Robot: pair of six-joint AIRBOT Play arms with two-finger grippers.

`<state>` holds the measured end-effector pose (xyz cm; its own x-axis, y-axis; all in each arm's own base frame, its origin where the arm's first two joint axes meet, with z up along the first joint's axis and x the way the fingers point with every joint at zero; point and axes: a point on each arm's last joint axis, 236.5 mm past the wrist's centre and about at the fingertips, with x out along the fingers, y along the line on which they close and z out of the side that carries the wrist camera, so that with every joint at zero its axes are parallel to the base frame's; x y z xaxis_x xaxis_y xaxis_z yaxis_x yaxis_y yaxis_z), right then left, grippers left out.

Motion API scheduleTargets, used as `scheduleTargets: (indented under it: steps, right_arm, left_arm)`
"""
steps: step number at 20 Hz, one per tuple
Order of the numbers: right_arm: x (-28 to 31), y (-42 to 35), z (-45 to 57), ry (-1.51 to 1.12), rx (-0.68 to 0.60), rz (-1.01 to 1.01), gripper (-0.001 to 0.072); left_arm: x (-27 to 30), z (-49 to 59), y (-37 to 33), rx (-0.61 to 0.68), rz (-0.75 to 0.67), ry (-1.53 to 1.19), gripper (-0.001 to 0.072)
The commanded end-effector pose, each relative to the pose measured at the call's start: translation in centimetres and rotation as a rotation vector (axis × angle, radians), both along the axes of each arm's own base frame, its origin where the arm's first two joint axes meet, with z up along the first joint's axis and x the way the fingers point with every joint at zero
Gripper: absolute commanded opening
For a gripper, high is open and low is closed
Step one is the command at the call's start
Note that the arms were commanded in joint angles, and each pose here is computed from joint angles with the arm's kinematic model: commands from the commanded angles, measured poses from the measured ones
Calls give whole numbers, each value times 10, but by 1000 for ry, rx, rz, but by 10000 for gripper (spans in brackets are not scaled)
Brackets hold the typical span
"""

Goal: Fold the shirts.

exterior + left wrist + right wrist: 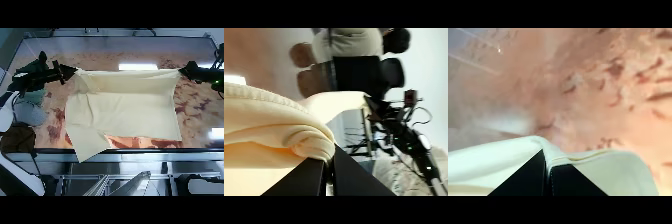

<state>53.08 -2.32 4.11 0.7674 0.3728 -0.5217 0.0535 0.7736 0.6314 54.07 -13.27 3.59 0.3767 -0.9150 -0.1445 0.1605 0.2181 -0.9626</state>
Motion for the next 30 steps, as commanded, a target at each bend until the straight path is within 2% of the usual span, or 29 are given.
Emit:
scheduleTargets:
  steps: [1,4,7,9,11,16,25,29,30]
  right_arm:
    - [26,-22,-23,-75,-24,-61,18]
    - [23,-27,-28,-93,-62,-17,18]
    - [3,-18,-44,-42,-112,114,17]
    - [-10,-15,-54,1,-136,175,17]
    - [-28,-7,-67,58,-133,249,18]
    - [-54,6,-105,161,-92,323,18]
    - [-52,3,-113,168,-97,309,18]
    - [-48,-1,-113,162,-108,291,19]
    - [-48,-2,-113,163,-108,289,26]
  left_arm:
    - [36,-34,-3,148,-4,-50,8]
    - [46,-34,9,265,6,-70,10]
    - [16,-77,15,424,-101,55,9]
    - [-8,-100,18,470,-169,142,9]
    - [-30,-114,21,482,-223,216,8]
    - [-50,-131,26,508,-227,285,9]
    - [-44,-131,24,510,-207,273,10]
    - [-28,-117,14,433,-155,238,12]
    - [-26,-114,14,422,-148,235,91]
